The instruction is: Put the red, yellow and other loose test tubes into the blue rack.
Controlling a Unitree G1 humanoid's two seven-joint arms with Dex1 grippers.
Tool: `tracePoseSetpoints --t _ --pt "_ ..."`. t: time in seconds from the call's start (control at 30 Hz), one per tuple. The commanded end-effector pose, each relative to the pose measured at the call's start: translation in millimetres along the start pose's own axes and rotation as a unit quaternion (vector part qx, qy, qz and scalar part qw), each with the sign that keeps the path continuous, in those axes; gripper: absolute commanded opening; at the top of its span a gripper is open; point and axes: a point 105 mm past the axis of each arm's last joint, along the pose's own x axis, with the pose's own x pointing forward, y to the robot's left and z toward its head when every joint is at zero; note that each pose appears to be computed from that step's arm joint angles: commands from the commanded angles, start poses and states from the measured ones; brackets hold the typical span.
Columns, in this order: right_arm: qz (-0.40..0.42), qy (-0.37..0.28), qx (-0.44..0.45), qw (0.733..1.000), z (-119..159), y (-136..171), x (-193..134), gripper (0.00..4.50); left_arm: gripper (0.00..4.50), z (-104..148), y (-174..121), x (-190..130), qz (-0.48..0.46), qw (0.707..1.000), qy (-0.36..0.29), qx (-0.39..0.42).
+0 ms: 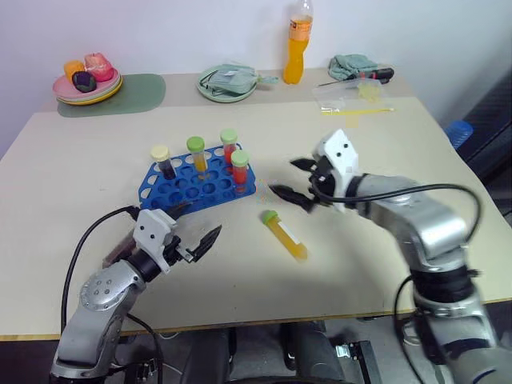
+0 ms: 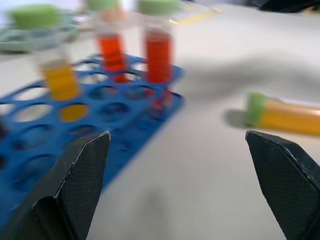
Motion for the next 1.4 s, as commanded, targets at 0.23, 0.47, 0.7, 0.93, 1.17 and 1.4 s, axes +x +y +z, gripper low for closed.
tracePoseSetpoints --t 0.23,0.47,0.7,0.93,1.17,1.4 --pt "0.064 0.179 0.099 0.977 -25.5 22.1 4.0 4.06 4.5 -5.4 -26.5 6.7 -0.126 0.992 0.007 0.02" --pt "0.051 0.242 0.128 0.96 -30.2 21.9 18.4 4.06 4.5 -26.9 -35.2 -10.8 -0.165 0.985 0.042 0.009" --pt "0.03 0.284 0.149 0.947 -35.2 25.2 29.1 4.06 4.5 -33.1 -35.0 -20.6 -0.154 0.987 0.046 0.012" --pt "0.015 0.308 0.16 0.938 -39.6 28.7 34.4 3.55 4.5 -34.0 -33.3 -22.2 -0.143 0.989 0.043 0.015" --pt "0.009 0.285 0.159 0.945 -26.4 35.3 36.8 0.7 4.5 -31.5 -32.0 -21.8 -0.136 0.99 0.04 0.017" --pt "0.081 0.082 0.146 0.982 39.2 57.1 21.9 0.7 4.5 -25.2 -21.9 -22.0 -0.097 0.995 0.032 0.015"
